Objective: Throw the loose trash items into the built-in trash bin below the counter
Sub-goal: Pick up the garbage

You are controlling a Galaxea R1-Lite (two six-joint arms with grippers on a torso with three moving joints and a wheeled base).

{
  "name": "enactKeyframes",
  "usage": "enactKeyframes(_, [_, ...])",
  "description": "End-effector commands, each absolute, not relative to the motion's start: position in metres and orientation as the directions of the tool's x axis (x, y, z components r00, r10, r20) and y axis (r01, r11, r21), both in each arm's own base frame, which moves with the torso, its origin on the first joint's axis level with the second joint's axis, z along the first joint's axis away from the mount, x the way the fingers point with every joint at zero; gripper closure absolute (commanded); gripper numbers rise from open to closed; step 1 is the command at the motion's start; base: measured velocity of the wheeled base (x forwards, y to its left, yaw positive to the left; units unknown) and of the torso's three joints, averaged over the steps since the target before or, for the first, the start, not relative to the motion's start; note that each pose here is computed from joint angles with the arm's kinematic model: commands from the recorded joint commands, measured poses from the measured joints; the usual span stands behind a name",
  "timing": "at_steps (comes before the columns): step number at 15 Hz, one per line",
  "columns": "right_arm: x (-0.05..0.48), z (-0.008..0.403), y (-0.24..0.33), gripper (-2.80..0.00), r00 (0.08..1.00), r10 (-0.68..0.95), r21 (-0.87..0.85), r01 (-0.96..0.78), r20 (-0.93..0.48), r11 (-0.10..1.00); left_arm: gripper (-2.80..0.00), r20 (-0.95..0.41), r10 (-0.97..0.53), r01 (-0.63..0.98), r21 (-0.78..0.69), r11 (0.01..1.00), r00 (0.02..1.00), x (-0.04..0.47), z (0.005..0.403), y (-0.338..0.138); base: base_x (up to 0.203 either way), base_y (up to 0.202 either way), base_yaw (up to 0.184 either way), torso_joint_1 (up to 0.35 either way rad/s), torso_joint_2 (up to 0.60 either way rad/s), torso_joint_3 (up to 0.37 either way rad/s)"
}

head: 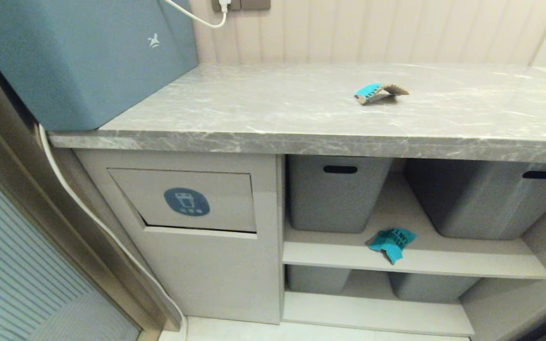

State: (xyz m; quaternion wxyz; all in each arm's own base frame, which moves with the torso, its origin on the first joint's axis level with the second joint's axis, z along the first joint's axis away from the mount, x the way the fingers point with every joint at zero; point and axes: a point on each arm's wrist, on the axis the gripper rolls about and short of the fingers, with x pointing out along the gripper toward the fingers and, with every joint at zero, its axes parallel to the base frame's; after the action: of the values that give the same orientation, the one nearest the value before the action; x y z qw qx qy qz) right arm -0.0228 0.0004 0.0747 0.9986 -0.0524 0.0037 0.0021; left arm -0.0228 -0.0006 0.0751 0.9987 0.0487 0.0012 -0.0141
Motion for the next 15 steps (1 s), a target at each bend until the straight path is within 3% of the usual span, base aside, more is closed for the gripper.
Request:
enactKeyframes(1, [-0.0228,0.0747,0.0005,0.0,1.0,0.005,-0.106,-0.005,-0.008,0.994,0.0,-0.006,-0.029,0.03,0.098,0.995,1.0,-0.0226,0.0748,-0.0006,0.0,-0.197,0.003,0.002,0.0,0.009])
enactKeyframes(9, [-0.0228,0.0747,0.0005,0.0,1.0,0.005,-0.104,-0.005,-0.008,0.995,0.0,-0.006,-0.029,0.03,0.098,0.995,1.0,-0.0226,0.0748,-0.0006,0.0,-0.185,0.002,0.003,0.0,0.002])
enactKeyframes(15, [-0.0228,0.0748,0.0005,0.0,1.0,0.005,-0.093,-0.005,-0.006,0.996,0.0,-0.006,-0.029,0.029,0.096,0.995,1.0,-0.0226,0.0748,-0.0006,0.0,0.0,0.0,0.0,0.0,0.0])
